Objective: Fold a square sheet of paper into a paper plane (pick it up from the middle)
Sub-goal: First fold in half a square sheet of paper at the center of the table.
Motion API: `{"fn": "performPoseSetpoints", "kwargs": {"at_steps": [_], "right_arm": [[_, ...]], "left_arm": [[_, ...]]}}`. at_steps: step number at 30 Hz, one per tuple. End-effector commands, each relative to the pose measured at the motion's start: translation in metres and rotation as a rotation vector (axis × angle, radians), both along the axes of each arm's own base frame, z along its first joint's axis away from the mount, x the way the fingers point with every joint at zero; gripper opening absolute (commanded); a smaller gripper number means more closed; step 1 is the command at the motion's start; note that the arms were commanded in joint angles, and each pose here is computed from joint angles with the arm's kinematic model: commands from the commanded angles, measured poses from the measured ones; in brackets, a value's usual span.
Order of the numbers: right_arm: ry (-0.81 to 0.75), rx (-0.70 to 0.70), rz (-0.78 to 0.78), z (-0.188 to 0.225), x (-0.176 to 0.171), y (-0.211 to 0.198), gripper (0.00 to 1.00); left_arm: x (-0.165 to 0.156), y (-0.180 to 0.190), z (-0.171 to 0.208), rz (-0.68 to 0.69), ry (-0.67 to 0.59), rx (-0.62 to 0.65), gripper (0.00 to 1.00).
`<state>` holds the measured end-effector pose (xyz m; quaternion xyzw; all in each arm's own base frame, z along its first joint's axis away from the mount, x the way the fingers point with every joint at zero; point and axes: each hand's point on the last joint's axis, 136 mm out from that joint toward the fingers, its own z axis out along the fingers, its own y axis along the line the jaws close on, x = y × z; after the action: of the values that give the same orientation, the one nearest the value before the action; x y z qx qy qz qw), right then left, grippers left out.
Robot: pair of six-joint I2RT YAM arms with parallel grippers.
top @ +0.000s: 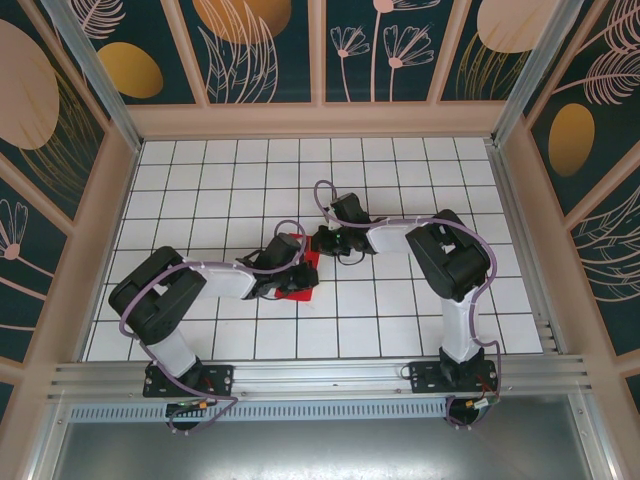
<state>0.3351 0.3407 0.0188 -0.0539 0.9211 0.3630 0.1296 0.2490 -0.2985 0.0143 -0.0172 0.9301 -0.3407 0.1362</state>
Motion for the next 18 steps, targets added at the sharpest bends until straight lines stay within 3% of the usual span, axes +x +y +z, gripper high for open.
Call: {"fn": "performPoseSetpoints", "kwargs": {"at_steps": [1, 18], "right_arm": [[0.098, -0.107, -0.032, -0.044, -0.013, -0.02, 0.0], [0.106, -0.116, -0.038, -0.048, -0.014, -0.023, 0.0]], "left_arm": [[-0.025, 0.005, -0.015, -0.031, 0.068, 0.031, 0.0], [-0.066, 0.021, -0.026, -0.038, 0.136, 0.043, 0.0]]}}
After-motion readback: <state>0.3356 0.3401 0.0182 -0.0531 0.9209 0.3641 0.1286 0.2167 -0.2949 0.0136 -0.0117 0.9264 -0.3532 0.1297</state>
